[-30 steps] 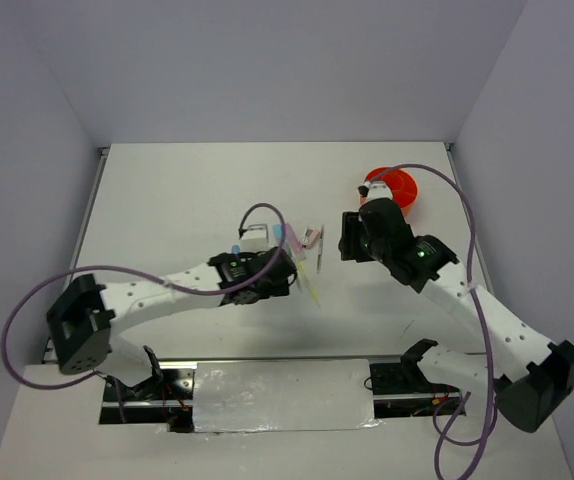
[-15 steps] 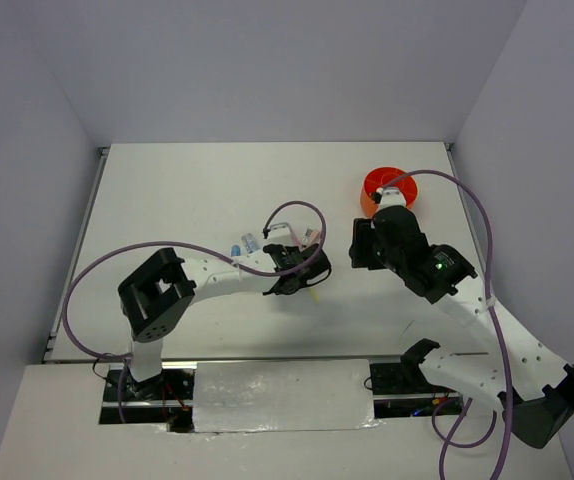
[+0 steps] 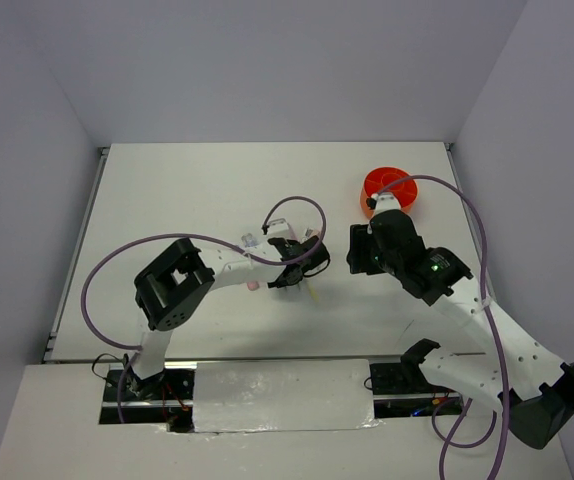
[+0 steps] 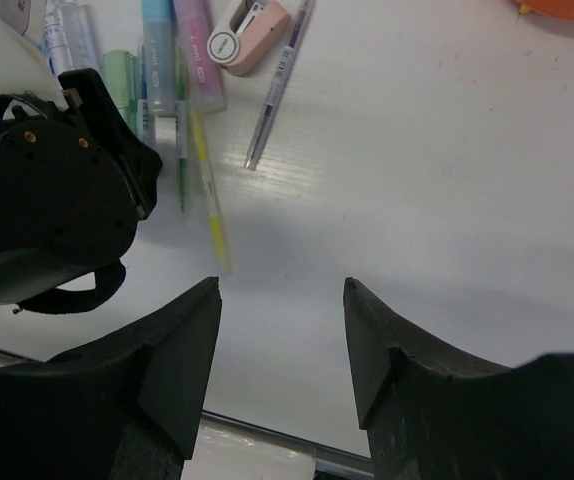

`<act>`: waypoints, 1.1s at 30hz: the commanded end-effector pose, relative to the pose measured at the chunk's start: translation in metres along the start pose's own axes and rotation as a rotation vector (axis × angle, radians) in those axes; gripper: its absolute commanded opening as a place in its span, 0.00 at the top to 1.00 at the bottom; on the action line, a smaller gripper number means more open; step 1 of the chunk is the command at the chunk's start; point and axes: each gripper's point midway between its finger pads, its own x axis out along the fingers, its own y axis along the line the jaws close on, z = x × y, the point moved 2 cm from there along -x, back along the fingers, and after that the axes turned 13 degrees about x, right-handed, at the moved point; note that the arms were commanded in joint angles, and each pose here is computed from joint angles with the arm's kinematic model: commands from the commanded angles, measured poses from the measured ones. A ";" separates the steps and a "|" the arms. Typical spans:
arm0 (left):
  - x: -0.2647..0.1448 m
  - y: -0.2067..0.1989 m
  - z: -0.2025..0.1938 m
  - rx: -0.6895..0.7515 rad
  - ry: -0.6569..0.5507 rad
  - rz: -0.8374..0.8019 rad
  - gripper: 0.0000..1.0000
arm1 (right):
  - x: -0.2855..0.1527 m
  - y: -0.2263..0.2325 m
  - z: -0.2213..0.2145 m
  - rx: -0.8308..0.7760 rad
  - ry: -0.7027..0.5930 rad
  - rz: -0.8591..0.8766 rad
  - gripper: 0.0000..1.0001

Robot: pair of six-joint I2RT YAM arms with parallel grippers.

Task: Sort the stationery into containers
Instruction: Pick up the pen from the center of the board.

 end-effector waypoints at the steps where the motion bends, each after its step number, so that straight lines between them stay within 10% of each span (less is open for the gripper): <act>1: 0.000 -0.009 0.005 -0.012 -0.004 -0.031 0.50 | 0.000 0.008 0.008 -0.004 -0.029 0.041 0.40; 19: 0.009 0.001 -0.036 0.007 0.091 -0.057 1.00 | -0.014 0.012 0.013 0.006 -0.065 0.098 0.40; 33: -0.069 0.006 -0.006 0.003 -0.102 -0.127 1.00 | -0.011 0.018 0.024 0.108 -0.153 0.130 0.40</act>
